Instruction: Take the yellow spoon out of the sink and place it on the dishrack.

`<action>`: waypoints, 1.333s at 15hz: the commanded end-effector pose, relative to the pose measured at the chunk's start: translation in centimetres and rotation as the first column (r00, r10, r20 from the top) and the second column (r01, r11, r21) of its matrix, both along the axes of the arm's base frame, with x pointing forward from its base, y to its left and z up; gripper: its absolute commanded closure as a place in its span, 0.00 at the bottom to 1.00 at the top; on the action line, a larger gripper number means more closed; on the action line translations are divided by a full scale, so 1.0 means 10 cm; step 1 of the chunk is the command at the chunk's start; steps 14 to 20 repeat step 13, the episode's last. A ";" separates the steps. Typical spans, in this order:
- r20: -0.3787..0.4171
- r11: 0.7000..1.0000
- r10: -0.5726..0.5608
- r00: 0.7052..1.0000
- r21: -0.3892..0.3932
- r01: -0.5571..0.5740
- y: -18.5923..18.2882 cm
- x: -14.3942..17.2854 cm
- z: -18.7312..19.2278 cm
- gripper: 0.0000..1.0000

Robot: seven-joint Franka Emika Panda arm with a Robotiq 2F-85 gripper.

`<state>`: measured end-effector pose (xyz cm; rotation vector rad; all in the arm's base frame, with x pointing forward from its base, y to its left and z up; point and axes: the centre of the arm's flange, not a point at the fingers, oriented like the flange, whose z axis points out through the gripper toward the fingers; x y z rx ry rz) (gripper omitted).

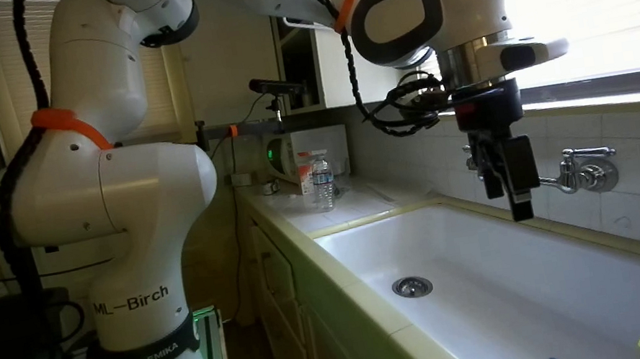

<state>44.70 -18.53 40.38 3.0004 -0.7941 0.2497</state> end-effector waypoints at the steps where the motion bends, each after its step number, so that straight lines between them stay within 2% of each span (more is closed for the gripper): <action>1: -0.040 0.996 0.083 0.996 0.035 -0.082 0.13 -0.03 -0.02 0.00; 7: -0.045 0.987 0.157 0.987 0.040 -0.155 0.29 0.00 -0.08 0.00; 8: -0.037 0.992 0.127 0.991 0.019 -0.126 0.23 0.05 -0.06 0.00; 20: -0.039 0.990 0.142 0.989 0.019 -0.141 0.27 0.06 -0.07 0.00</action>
